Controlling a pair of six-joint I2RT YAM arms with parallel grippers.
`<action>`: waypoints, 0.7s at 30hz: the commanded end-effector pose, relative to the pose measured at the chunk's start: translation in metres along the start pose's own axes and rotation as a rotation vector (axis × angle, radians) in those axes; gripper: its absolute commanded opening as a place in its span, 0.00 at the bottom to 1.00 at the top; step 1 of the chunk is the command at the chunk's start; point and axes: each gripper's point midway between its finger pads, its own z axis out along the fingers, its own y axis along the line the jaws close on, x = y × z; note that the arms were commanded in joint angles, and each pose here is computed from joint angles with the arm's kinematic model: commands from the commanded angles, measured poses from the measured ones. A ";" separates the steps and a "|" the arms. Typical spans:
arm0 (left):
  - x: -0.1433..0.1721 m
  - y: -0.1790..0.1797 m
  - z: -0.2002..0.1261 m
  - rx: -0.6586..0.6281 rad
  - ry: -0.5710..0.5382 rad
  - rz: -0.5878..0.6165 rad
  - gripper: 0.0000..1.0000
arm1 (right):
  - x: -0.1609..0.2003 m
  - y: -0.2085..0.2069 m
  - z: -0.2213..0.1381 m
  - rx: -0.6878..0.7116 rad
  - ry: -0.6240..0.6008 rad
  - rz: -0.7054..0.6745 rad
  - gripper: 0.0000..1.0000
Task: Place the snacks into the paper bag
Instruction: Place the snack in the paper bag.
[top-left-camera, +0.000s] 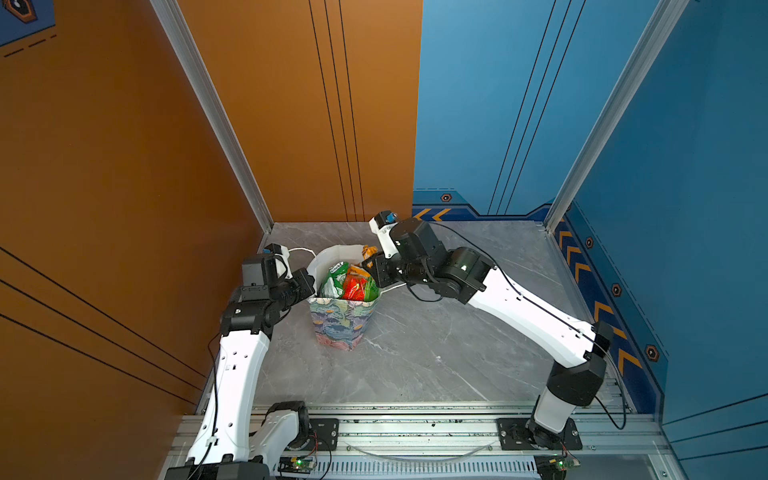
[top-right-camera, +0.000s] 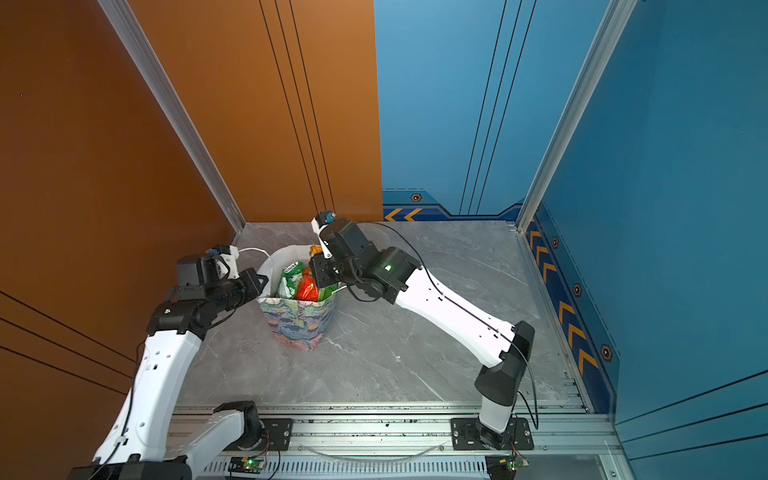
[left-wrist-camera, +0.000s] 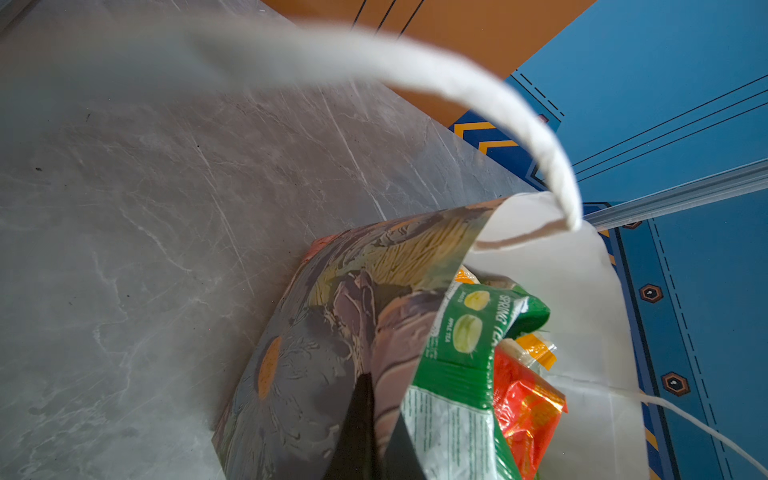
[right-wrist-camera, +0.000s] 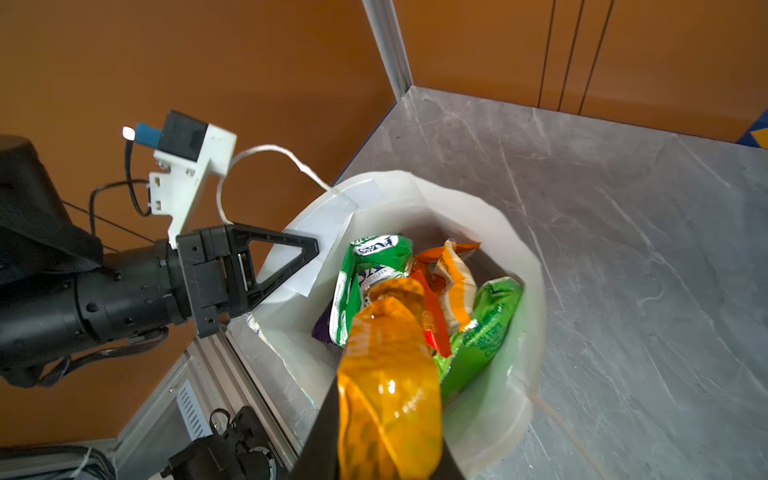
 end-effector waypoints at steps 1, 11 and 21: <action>-0.011 -0.014 -0.004 0.070 -0.044 0.020 0.05 | 0.014 0.004 0.010 0.016 0.075 -0.056 0.10; -0.011 -0.015 -0.004 0.076 -0.048 0.019 0.05 | 0.040 0.017 0.044 -0.016 0.197 -0.051 0.11; -0.012 -0.015 -0.004 0.076 -0.050 0.018 0.05 | 0.063 0.023 0.069 -0.063 0.304 -0.005 0.17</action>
